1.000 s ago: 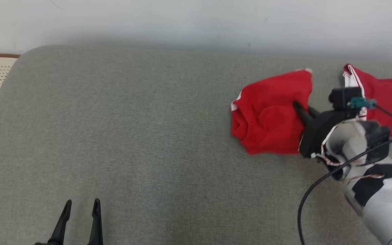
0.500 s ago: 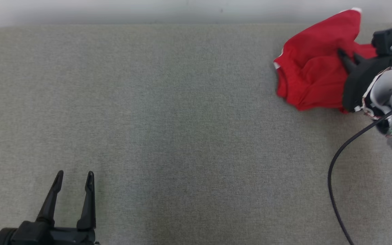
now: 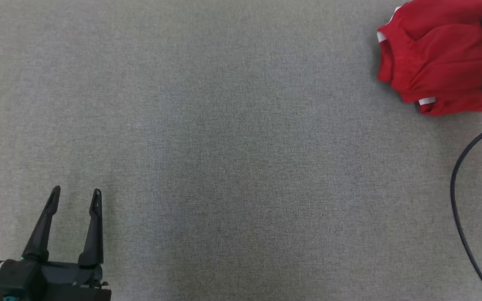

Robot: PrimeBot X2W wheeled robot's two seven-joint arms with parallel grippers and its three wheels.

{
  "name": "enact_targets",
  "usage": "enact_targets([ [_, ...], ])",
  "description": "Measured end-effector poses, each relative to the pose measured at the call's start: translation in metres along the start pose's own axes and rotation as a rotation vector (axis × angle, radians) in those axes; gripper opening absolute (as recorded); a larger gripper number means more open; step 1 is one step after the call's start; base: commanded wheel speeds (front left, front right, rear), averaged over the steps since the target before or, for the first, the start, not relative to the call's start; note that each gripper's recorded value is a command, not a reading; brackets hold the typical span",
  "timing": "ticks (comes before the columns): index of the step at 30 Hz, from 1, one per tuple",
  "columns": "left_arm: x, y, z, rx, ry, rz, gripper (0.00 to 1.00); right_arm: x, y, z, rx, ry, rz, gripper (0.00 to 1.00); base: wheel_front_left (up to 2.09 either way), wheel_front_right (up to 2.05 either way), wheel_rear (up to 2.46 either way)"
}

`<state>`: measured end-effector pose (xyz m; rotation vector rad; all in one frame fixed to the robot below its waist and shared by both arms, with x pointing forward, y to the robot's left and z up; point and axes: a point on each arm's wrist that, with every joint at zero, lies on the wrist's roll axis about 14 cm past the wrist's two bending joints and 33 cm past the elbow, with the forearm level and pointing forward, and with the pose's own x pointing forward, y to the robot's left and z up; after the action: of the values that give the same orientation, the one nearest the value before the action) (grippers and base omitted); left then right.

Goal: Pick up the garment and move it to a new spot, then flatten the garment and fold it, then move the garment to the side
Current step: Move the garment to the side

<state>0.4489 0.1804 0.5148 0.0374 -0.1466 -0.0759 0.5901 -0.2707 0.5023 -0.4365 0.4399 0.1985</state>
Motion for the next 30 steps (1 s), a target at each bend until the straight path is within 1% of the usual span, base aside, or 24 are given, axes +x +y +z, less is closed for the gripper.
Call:
enact_targets([
  [5,0.005,0.001,-0.001,0.008,0.000,-0.004,1.00,0.004,-0.005,-0.006,-0.025,0.031,0.006,0.00,0.00,0.00,0.00],
  [10,0.009,0.001,-0.004,0.015,0.000,-0.010,1.00,0.005,-0.024,-0.013,-0.064,0.065,-0.024,0.00,0.00,0.00,0.00],
  [18,0.016,0.000,-0.006,0.020,-0.001,-0.020,1.00,0.000,-0.051,-0.010,-0.126,0.068,-0.070,0.00,0.00,0.00,0.00],
  [27,0.018,-0.002,-0.014,0.019,0.017,-0.030,1.00,0.004,-0.054,-0.022,-0.132,0.118,-0.075,0.00,0.00,0.00,0.00],
  [28,0.018,-0.002,-0.014,0.019,0.018,-0.029,1.00,0.004,-0.055,-0.024,-0.134,0.126,-0.078,0.26,0.00,0.00,0.00],
  [29,0.018,-0.002,-0.014,0.019,0.019,-0.028,1.00,0.004,-0.056,-0.028,-0.135,0.141,-0.080,0.42,0.00,0.00,0.00],
  [30,0.017,-0.001,-0.015,0.019,0.020,-0.028,1.00,0.005,-0.055,-0.029,-0.129,0.150,-0.078,0.86,0.00,0.00,0.00],
])
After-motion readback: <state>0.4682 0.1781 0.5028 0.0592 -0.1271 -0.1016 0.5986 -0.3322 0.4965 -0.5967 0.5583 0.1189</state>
